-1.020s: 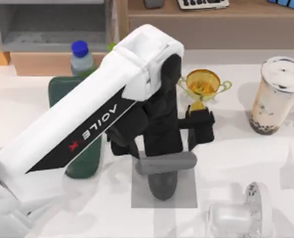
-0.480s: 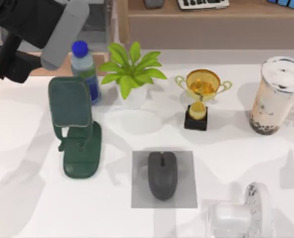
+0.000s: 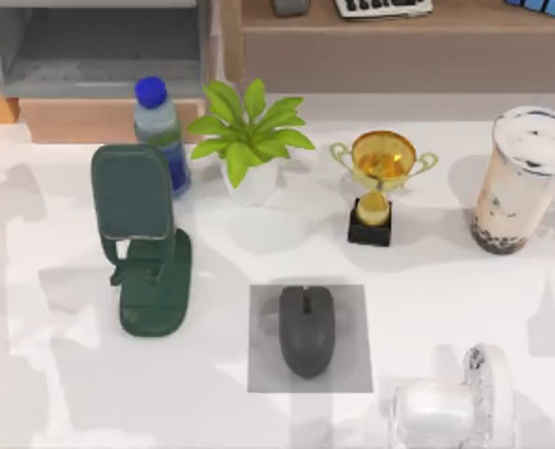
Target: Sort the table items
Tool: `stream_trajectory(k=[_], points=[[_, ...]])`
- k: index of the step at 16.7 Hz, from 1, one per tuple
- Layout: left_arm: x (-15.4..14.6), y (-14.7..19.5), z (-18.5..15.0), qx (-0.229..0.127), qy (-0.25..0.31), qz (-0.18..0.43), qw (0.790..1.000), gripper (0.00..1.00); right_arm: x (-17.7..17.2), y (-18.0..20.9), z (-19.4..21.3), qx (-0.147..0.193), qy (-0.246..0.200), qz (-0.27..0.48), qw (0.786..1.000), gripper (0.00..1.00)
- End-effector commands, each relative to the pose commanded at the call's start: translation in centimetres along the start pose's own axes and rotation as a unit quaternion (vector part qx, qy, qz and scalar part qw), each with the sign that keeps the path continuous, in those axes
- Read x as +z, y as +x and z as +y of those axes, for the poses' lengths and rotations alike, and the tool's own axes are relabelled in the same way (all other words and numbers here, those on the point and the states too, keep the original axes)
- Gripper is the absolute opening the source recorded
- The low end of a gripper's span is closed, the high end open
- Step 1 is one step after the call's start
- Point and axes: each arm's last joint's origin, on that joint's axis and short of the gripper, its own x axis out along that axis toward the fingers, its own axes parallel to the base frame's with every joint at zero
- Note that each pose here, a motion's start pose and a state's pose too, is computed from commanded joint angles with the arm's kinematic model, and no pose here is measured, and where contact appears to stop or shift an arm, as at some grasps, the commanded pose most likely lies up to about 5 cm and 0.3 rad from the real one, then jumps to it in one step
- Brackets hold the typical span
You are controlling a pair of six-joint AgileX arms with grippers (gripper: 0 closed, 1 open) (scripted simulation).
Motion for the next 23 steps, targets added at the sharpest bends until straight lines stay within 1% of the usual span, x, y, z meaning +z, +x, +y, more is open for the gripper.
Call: stream_trajectory(k=[2,4,6,8,9,15,17,23], points=[[-4.0,2.5,-0.5,-0.04,-0.117,0.047,0.991,1.0,0.0,0.0,0.0,0.0,0.0,0.0,1.0,1.0],[-7.1,4.8,-1.5,-0.078,-0.209,0.088,0.971,1.0,0.0,0.0,0.0,0.0,0.0,0.0,1.0,1.0],[-9.3,6.5,-2.6,-0.11,-0.272,0.118,0.949,1.0,0.0,0.0,0.0,0.0,0.0,0.0,1.0,1.0],[-10.4,7.6,-3.3,-0.131,-0.307,0.136,0.933,1.0,0.0,0.0,0.0,0.0,0.0,0.0,1.0,1.0],[-10.6,7.8,-3.4,-0.135,-0.314,0.14,0.929,1.0,0.0,0.0,0.0,0.0,0.0,0.0,1.0,1.0],[-10.5,7.8,-3.4,-0.133,-0.311,0.138,0.931,1.0,0.0,0.0,0.0,0.0,0.0,0.0,1.0,1.0],[-10.8,8.8,-3.7,-0.135,-0.314,0.14,0.929,1.0,0.0,0.0,0.0,0.0,0.0,0.0,1.0,1.0],[-11.8,13.7,-5.5,-0.134,-0.314,0.14,0.93,1.0,0.0,0.0,0.0,0.0,0.0,0.0,1.0,1.0]])
